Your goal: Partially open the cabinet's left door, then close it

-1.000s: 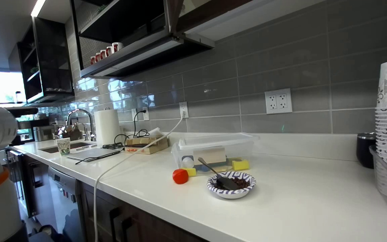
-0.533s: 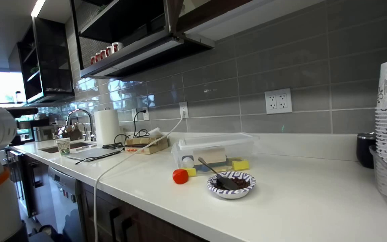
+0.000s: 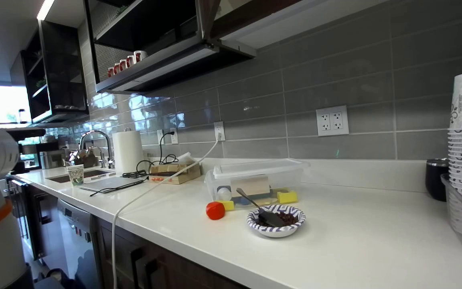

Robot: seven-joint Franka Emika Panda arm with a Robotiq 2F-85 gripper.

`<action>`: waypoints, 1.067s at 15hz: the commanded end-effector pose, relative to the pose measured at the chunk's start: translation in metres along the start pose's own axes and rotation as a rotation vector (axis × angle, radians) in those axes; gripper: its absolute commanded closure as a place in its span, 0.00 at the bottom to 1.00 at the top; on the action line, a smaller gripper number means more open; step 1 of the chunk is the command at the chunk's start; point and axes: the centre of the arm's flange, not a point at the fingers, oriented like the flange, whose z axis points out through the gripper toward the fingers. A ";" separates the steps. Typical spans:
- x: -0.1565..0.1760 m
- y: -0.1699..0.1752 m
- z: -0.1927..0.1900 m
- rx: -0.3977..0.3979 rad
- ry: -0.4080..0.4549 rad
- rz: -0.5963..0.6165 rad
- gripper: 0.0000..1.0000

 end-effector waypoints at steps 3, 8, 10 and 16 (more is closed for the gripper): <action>-0.006 -0.019 0.008 0.052 0.000 0.023 0.00; -0.009 -0.040 0.026 0.105 -0.015 0.051 0.00; -0.012 -0.048 0.035 0.119 -0.026 0.062 0.00; -0.020 -0.086 0.053 0.169 -0.047 0.091 0.00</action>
